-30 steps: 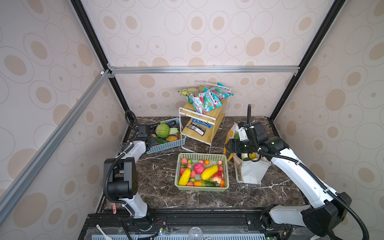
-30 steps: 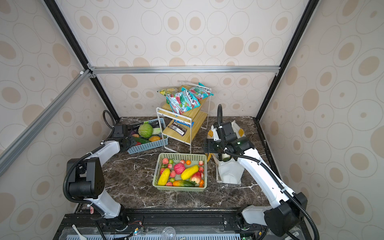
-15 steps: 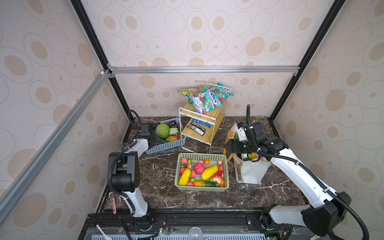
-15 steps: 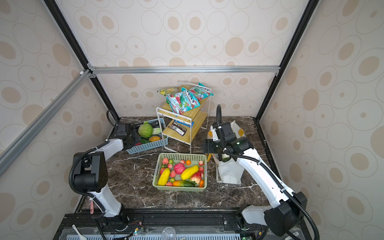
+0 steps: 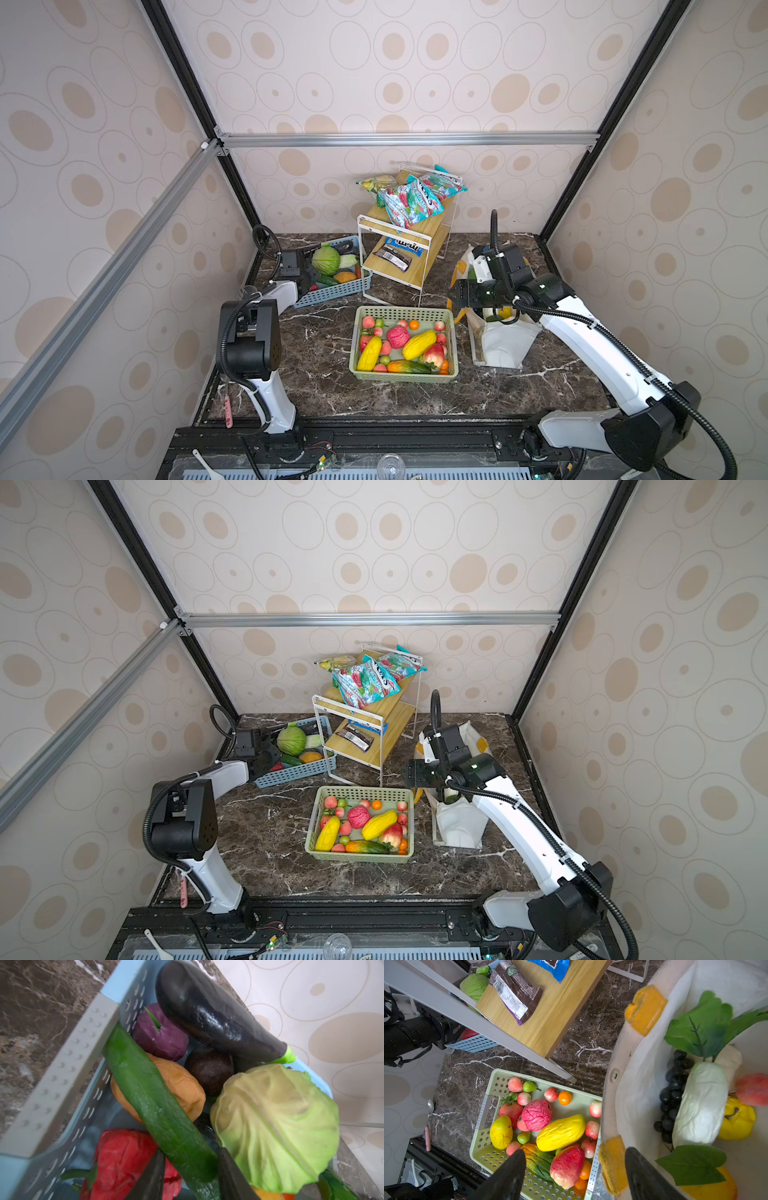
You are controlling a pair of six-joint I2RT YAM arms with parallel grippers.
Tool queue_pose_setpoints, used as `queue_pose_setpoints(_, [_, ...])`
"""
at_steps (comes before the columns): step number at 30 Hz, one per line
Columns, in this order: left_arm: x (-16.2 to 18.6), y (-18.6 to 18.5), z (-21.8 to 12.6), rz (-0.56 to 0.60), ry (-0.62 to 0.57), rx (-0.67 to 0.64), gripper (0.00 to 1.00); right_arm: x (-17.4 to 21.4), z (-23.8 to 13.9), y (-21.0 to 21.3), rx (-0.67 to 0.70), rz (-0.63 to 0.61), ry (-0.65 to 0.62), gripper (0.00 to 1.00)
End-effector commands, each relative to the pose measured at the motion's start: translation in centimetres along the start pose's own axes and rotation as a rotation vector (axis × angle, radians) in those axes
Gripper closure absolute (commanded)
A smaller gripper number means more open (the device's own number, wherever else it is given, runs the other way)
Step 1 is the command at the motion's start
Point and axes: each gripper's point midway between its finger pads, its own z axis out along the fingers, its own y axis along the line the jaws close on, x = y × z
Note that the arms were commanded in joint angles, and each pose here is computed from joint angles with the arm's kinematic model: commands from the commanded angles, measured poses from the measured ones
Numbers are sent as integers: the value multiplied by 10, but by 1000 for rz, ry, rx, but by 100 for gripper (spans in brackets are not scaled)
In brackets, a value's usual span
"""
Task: Place the food into the grocery bag and tie it
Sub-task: 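Lower the left gripper into the blue basket around the green cucumber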
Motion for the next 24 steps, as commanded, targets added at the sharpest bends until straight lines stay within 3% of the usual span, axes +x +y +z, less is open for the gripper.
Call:
queue_pose_setpoints(1, [9, 2, -2, -41, 28, 1, 69, -2, -3, 2, 4, -13, -1, 22])
queue_pose_setpoints(8, [-6, -16, -18, -45, -2, 52, 82, -2, -1, 4, -3, -12, 0, 22])
queue_pose_setpoints(19, [-31, -41, -50, -84, -60, 129, 84, -1, -1, 7, -9, -18, 0, 22])
queue_pose_setpoints(20, [-31, -43, -50, -78, -54, 126, 82, -1, -1, 7, -9, -16, 1, 22])
queue_pose_setpoints(24, [-25, -28, -44, -44, -21, 41, 60, -1, -1, 7, -8, -18, -1, 22])
